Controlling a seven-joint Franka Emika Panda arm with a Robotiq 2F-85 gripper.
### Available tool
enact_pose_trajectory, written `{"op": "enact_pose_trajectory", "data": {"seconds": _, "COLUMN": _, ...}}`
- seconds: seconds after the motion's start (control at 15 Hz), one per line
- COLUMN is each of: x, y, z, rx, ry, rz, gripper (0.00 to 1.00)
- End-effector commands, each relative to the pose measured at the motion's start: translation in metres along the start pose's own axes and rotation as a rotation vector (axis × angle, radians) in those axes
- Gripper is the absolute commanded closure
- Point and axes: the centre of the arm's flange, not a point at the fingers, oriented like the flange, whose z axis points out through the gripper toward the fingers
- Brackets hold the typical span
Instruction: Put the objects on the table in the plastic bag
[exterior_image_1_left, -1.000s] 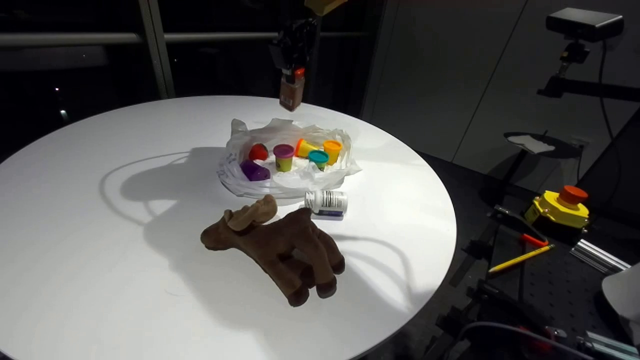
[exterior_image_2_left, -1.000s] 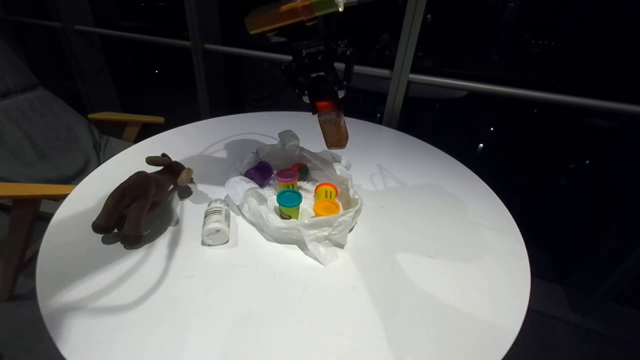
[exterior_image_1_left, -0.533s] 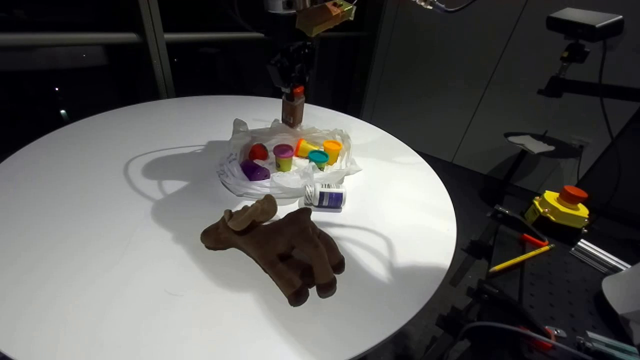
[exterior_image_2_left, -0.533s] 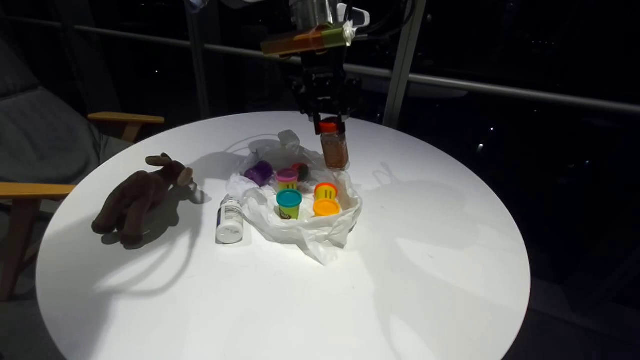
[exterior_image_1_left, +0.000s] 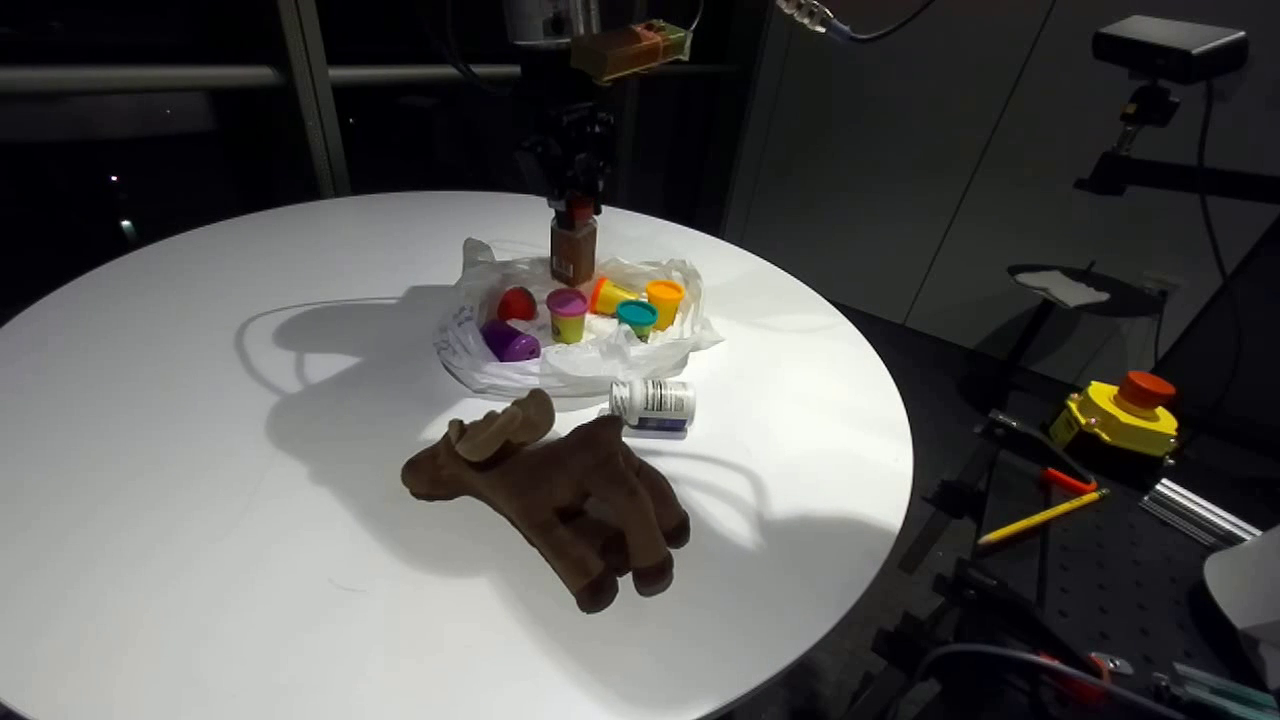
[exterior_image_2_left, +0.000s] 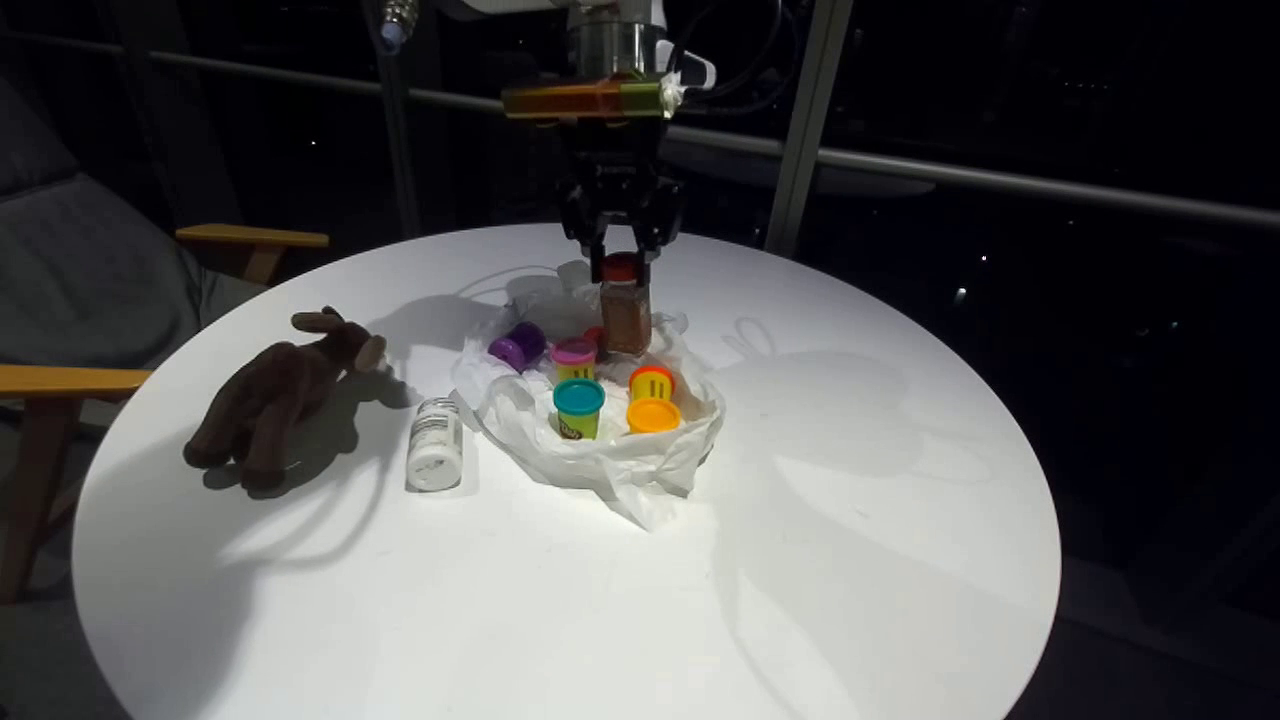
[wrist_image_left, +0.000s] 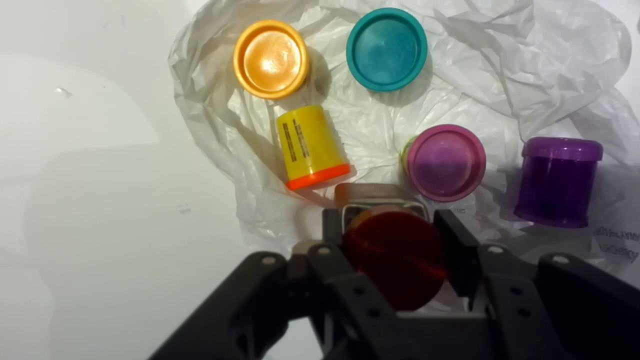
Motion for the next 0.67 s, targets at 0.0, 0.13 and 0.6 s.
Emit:
{"op": "enact_pose_trajectory", "data": {"seconds": 0.0, "x": 0.014, "y": 0.000, "z": 0.004, "rx": 0.045, "ry": -0.041, "rz": -0.016, "gripper": 0.81}}
{"op": "enact_pose_trajectory", "data": {"seconds": 0.13, "x": 0.015, "y": 0.001, "z": 0.014, "rx": 0.052, "ry": -0.053, "rz": -0.015, "gripper": 0.81}}
{"op": "enact_pose_trajectory", "data": {"seconds": 0.6, "x": 0.026, "y": 0.013, "z": 0.029, "rx": 0.098, "ry": 0.007, "rz": -0.007, "gripper": 0.81}}
